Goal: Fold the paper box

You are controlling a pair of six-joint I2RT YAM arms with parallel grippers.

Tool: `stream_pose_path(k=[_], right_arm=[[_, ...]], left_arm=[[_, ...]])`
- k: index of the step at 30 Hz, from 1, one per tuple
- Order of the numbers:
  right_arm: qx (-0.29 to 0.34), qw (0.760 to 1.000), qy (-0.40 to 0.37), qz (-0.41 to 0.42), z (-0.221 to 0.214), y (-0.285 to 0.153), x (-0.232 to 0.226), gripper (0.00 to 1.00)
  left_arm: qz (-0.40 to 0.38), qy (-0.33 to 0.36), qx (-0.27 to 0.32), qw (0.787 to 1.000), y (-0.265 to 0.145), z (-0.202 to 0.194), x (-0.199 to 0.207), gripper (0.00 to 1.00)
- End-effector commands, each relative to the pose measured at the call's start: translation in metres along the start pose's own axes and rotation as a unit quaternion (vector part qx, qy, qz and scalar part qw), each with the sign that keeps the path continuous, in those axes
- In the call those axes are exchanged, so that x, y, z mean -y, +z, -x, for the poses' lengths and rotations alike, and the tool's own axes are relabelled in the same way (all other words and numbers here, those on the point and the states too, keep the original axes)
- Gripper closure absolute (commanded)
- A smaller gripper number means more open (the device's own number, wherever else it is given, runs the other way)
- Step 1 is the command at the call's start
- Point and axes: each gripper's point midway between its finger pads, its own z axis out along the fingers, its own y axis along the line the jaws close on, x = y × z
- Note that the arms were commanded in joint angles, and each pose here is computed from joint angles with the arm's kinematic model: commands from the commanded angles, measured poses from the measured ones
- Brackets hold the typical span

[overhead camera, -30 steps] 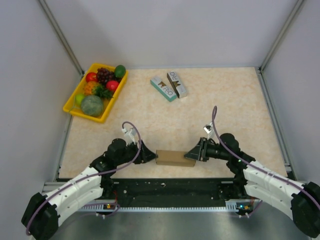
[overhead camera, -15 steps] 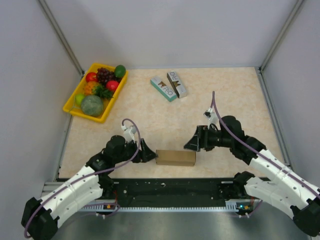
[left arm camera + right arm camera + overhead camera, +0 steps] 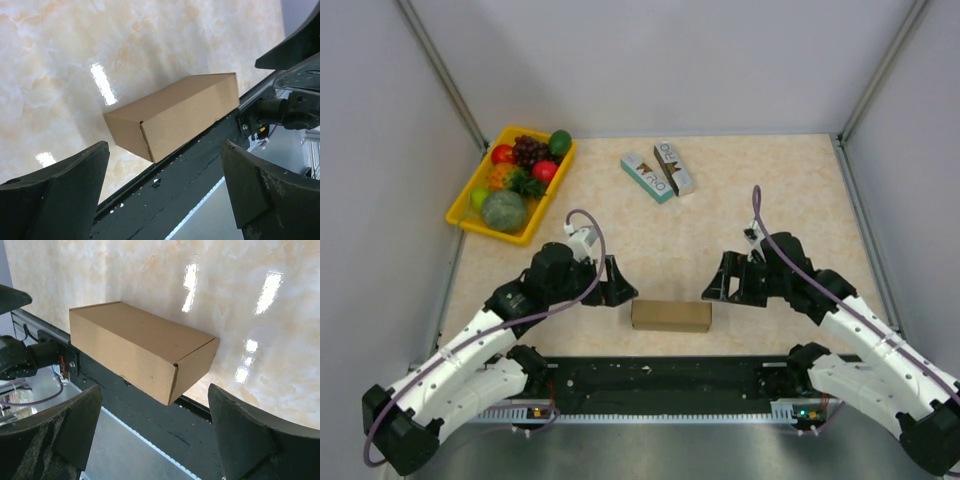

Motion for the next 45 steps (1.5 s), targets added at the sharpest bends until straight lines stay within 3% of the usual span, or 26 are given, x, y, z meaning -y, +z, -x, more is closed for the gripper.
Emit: stream_pose_path(k=[1, 7, 15, 19, 24, 38, 45], right_arm=[[-0.015, 1.000, -0.007, 0.018, -0.005, 0.009, 0.002, 0.16], [-0.011, 0.996, -0.034, 0.081, -0.017, 0.028, 0.001, 0.25], [-0.008, 0.991, -0.044, 0.129, -0.023, 0.040, -0.005, 0.37], [-0.012, 0.989, -0.047, 0.139, -0.024, 0.045, -0.008, 0.49], [-0.007, 0.989, -0.057, 0.133, -0.021, 0.050, -0.013, 0.56], [0.096, 0.980, -0.135, 0.108, 0.061, 0.040, -0.051, 0.62], [0.152, 0.967, -0.202, 0.040, 0.100, 0.047, -0.038, 0.63]], left_arm=[[0.002, 0.008, -0.027, 1.000, 0.017, 0.001, -0.001, 0.04], [-0.021, 0.016, -0.071, 0.997, 0.039, -0.009, 0.000, 0.15], [-0.067, 0.012, -0.106, 0.992, 0.055, -0.033, -0.001, 0.17], [-0.077, 0.015, -0.106, 0.991, 0.058, -0.035, -0.001, 0.27], [-0.092, 0.018, -0.102, 0.990, 0.062, -0.030, 0.006, 0.40], [-0.144, 0.082, 0.008, 0.986, 0.082, 0.075, 0.071, 0.48], [-0.158, 0.110, 0.027, 0.981, 0.106, 0.115, 0.093, 0.48]])
